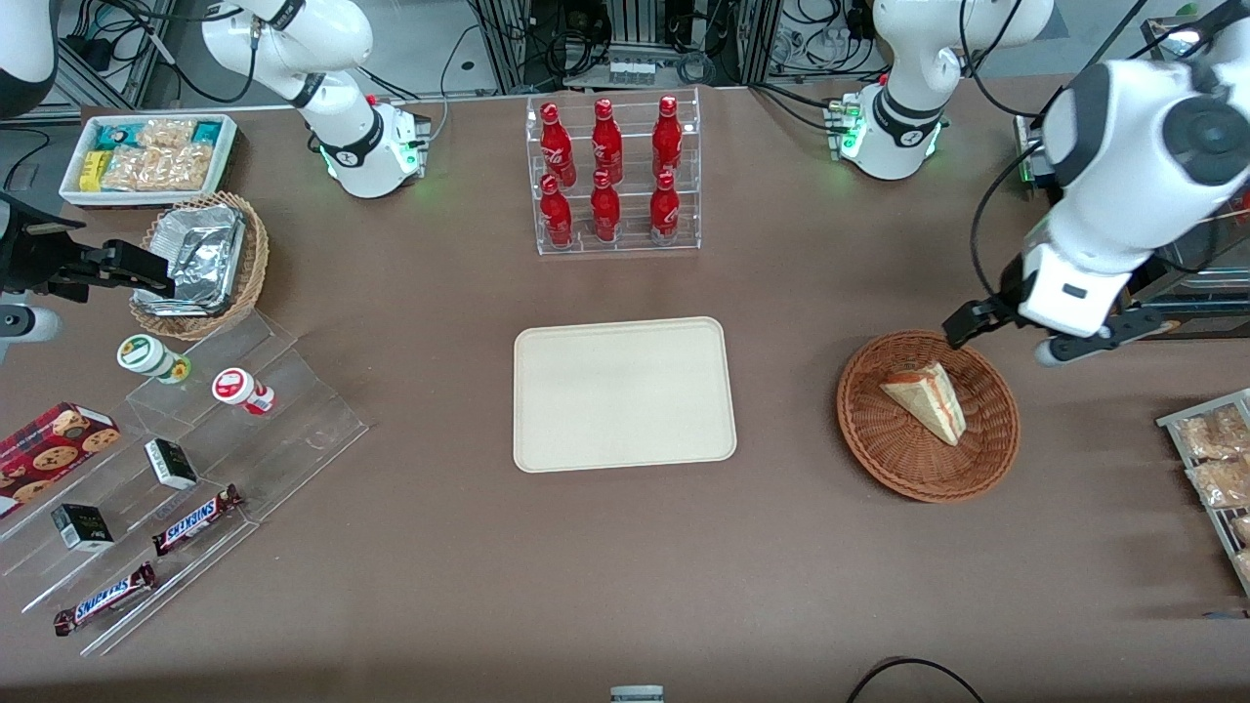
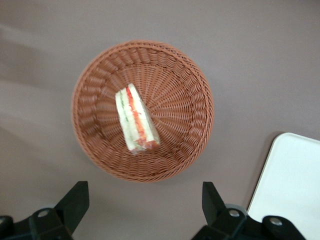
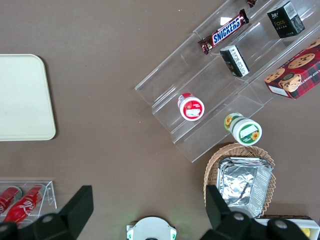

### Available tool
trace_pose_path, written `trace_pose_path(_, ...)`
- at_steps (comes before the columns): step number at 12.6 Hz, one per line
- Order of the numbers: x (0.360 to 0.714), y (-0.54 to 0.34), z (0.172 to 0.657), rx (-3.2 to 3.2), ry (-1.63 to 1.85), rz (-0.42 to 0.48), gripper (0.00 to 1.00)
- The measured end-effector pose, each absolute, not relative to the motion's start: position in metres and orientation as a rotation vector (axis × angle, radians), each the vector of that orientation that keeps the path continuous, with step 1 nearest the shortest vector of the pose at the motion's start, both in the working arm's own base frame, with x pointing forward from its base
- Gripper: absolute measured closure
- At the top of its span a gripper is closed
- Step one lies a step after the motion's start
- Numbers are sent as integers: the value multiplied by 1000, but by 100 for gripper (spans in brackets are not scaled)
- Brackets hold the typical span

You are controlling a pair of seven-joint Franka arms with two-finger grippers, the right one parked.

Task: Place sandwich from basket to tray
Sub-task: 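Move the left gripper over the wrapped sandwich in the wicker basket, then lower the left gripper and close it on the sandwich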

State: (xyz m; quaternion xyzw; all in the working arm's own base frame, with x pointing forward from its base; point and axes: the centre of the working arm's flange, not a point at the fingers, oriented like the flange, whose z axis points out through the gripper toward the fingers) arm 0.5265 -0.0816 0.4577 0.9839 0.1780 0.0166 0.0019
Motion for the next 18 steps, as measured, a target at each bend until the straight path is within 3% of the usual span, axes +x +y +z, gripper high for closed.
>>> trace_pose_path(5, 511, -79, 397, 3081, 623, 25, 0)
trace_pose_path(13, 537, -46, 305, 3058, 729, 22, 0)
trace_pose_path(18, 538, -45, 281, 3063, 732, -7, 0)
